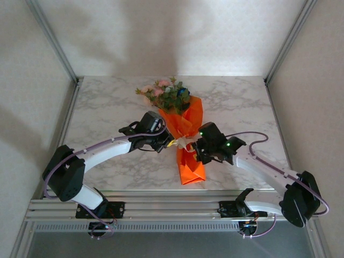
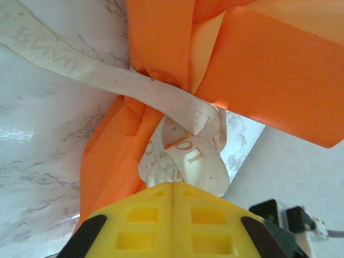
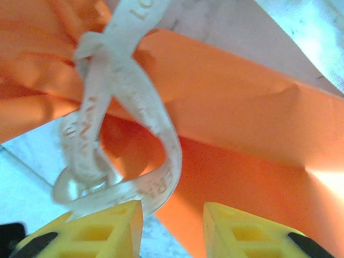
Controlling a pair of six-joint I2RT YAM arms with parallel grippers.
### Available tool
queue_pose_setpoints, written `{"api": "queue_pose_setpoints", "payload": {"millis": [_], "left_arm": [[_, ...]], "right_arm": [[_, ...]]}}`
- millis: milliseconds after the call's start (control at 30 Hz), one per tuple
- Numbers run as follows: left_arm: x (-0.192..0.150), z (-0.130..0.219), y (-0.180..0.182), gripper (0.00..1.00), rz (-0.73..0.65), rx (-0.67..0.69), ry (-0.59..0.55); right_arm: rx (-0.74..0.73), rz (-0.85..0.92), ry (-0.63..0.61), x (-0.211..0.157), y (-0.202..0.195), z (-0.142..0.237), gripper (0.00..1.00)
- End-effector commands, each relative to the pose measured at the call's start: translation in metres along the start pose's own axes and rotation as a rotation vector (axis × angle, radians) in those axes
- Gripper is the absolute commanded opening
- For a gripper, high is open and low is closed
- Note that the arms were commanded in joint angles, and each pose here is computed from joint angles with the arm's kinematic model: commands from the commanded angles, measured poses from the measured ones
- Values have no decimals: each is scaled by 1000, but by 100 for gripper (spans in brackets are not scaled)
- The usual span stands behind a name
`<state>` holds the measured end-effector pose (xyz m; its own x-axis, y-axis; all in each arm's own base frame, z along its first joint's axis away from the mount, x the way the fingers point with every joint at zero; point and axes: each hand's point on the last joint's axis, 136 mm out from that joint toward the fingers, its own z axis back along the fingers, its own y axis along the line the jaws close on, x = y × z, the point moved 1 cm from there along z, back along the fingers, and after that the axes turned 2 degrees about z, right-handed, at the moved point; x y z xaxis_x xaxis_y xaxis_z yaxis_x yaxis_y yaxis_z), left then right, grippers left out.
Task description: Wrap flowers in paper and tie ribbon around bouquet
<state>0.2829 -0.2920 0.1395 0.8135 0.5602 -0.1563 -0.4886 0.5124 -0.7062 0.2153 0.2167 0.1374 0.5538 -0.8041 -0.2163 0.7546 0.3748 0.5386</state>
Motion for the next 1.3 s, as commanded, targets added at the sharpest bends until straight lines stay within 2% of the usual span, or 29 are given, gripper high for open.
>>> {"api": "queue_pose_setpoints", "payload": {"millis": [0, 200, 567, 700, 800, 967, 1033, 1167, 1267], "left_arm": [[-3, -2, -3, 0, -26, -8, 10], [-3, -2, -5, 0, -30, -8, 10], [-2, -2, -9, 0, -41, -7, 12], [-1, -2, -10, 0, -42, -10, 13], [-1, -2, -13, 0, -45, -12, 13], [1, -2, -15, 0, -51, -11, 9], [1, -2, -15, 0, -53, -9, 10], [1, -2, -16, 0, -54, -8, 11], [1, -3, -17, 0, -56, -8, 12]], "right_arm": [[47, -51, -48, 5, 9, 14, 37], [144, -107, -35, 4, 41, -10, 36], [128, -89, -65, 17, 59, -32, 31], [114, -84, -67, 19, 58, -35, 25], [110, -85, -77, 21, 57, -36, 12], [97, -88, -95, 26, 57, -34, 3], [100, -90, -97, 28, 57, -34, 5], [102, -89, -84, 27, 58, -37, 27], [97, -96, -77, 26, 57, -41, 34]]}}
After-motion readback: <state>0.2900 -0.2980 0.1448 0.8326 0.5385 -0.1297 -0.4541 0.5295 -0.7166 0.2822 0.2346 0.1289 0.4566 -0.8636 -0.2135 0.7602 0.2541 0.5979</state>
